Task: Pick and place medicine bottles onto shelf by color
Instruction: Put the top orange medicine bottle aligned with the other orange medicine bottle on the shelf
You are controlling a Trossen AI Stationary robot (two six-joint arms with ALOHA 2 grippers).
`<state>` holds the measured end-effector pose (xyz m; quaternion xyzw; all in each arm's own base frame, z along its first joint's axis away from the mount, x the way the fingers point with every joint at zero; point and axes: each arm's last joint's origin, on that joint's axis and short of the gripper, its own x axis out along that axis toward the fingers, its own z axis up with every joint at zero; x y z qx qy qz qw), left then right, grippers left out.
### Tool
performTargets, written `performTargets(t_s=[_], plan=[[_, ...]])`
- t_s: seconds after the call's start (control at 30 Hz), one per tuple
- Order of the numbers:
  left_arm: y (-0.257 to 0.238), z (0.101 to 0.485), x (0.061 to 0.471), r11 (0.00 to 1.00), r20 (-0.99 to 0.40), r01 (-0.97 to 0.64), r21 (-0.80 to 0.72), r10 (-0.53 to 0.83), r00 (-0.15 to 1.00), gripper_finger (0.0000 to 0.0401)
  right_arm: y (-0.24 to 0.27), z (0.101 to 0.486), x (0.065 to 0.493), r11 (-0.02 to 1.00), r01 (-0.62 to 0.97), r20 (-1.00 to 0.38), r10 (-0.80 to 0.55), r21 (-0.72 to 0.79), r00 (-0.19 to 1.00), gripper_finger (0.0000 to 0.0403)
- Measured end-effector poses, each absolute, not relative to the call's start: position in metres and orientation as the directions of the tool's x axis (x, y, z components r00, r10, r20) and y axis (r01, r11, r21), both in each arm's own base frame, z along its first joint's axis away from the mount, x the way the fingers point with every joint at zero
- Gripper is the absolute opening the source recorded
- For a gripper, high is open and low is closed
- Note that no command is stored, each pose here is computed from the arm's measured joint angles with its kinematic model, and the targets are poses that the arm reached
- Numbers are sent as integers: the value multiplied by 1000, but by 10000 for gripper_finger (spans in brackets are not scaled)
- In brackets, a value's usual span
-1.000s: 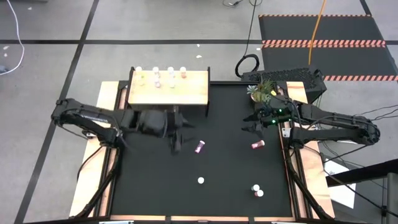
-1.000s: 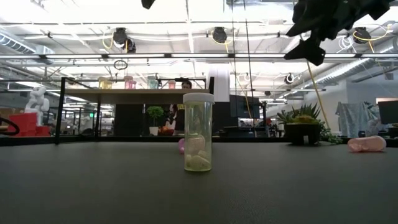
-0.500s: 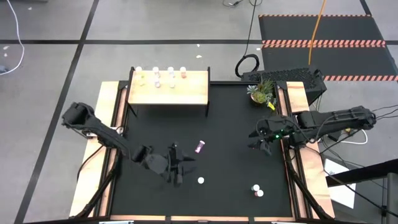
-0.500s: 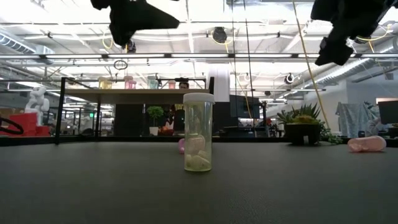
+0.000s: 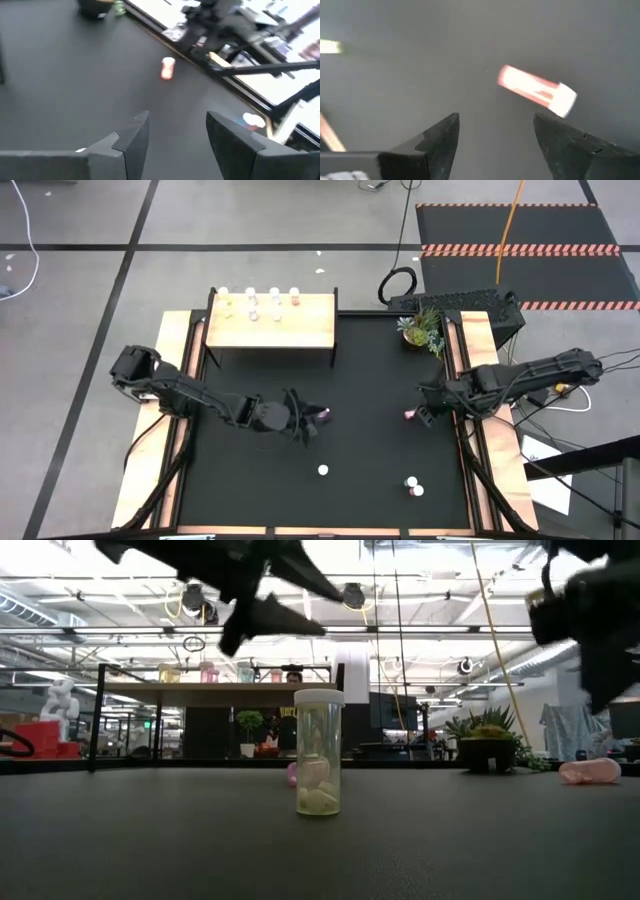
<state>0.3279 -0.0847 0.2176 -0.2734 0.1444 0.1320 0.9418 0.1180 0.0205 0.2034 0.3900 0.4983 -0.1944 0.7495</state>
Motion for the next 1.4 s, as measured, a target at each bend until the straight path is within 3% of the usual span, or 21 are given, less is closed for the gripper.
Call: performTargets(t_s=[0.1, 0.5, 0.7, 0.83, 0.97, 1.13, 1.4], plan=[[-79, 225, 333, 859, -336, -291, -420, 151, 930, 195, 18, 193, 108, 567, 767, -944, 57, 299, 326, 249], [-57, 250, 348, 915, -299, -312, -255, 232, 926, 195, 16, 173, 108, 298, 905, -948, 0, 303, 317, 241], [-40, 254, 352, 949, -289, -303, -85, 267, 919, 195, 15, 156, 106, 177, 947, -963, 16, 268, 269, 227], [-20, 257, 355, 945, -266, -309, -104, 273, 924, 195, 15, 148, 110, -19, 948, -948, 10, 317, 317, 224], [-8, 259, 357, 964, -258, -232, -127, 194, 946, 195, 14, 145, 115, -193, 903, -922, -48, 385, 383, 224], [-1, 258, 357, 987, -264, -141, -78, 116, 958, 195, 13, 133, 109, -377, 858, -933, -55, 349, 356, 223], [10, 255, 356, 997, -304, -61, -45, 45, 952, 195, 12, 126, 107, -415, 844, -935, -57, 340, 350, 197]])
